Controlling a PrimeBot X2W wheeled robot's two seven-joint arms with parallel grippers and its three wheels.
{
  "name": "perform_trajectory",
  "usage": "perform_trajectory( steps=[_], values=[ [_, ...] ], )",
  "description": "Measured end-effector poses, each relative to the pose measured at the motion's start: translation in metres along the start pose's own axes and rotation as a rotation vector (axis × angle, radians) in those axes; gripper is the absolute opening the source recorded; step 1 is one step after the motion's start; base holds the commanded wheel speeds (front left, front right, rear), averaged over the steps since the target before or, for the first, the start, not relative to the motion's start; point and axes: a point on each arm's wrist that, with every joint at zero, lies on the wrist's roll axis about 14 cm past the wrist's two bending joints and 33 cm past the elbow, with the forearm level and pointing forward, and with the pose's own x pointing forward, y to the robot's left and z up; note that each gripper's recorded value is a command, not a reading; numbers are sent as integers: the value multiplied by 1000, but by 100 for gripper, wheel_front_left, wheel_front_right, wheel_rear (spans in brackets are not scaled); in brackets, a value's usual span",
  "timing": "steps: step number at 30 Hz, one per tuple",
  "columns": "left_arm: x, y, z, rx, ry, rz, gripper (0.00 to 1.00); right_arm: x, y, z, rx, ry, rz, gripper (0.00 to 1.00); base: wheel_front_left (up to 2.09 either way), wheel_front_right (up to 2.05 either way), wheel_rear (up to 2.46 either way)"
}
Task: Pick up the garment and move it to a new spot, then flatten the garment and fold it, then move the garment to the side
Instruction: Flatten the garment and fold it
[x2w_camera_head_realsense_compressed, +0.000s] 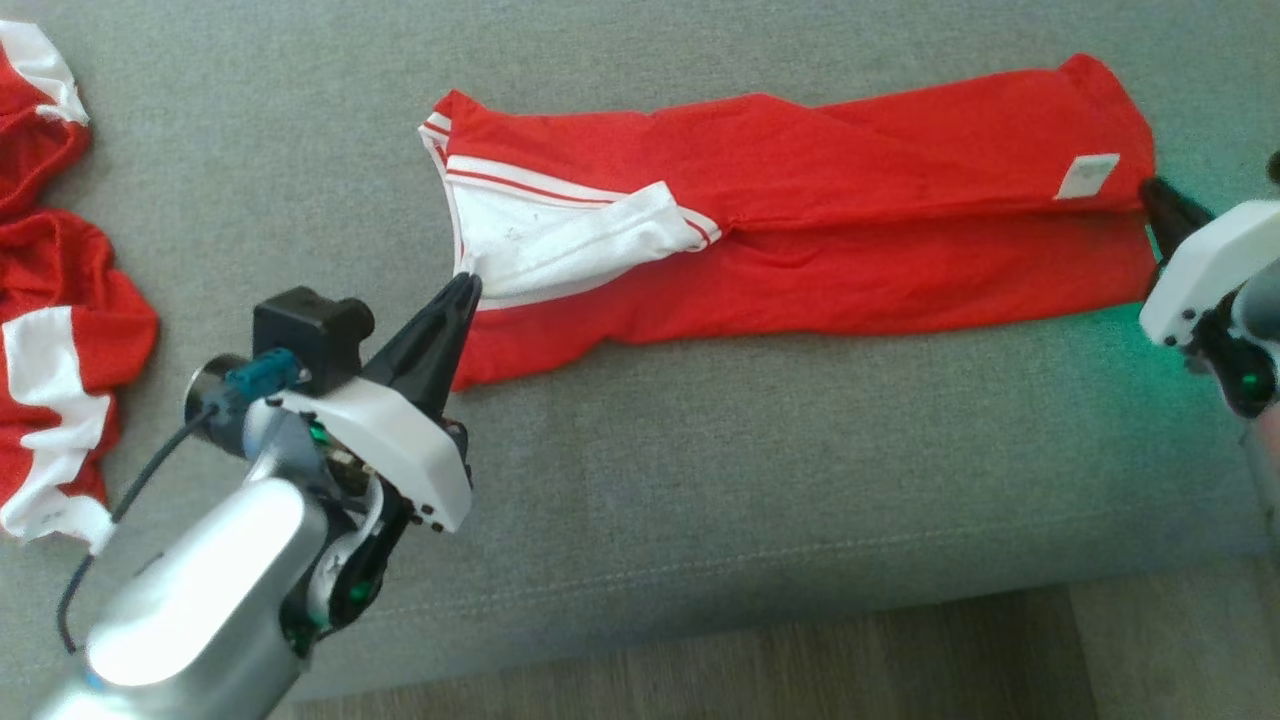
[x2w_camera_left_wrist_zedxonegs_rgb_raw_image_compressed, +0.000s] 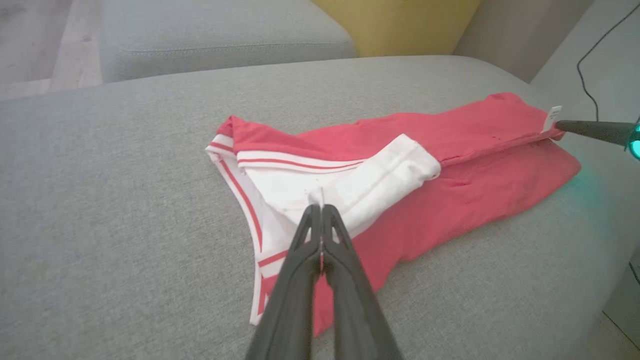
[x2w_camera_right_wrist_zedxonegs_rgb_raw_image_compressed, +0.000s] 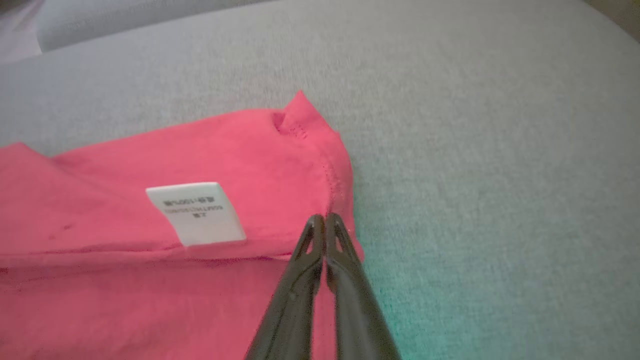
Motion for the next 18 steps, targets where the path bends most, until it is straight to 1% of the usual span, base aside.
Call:
perform_trajectory(
  steps=[1,2,3,6,8,9,10,14,18],
  values=[
    [0,0,-2,-5,0,4,10,0,0,4,12,-12,-2,100,0,0,0],
    [0,-1,-3,-9,3,8,45,0,-1,9,24,-33,-3,100,0,0,0],
    [0,-2,-5,-13,2,12,100,-1,-1,15,23,-57,-5,100,0,0,0],
    [-1,-2,0,-13,-37,49,100,-8,-4,34,51,-136,-15,100,0,0,0],
    [-5,-1,-1,-20,-63,89,100,-14,-6,38,92,-170,-23,100,0,0,0],
    [-12,0,-4,-38,-87,143,100,-21,-3,31,135,-177,-26,100,0,0,0],
    [-16,0,-4,-49,-105,173,100,-24,-1,28,161,-183,-28,100,0,0,0],
    [-34,-8,-6,-41,-154,261,100,-38,-2,21,236,-212,-60,100,0,0,0],
    [-53,-21,1,-1,-209,320,100,-45,-2,15,261,-214,-89,100,0,0,0]
  ],
)
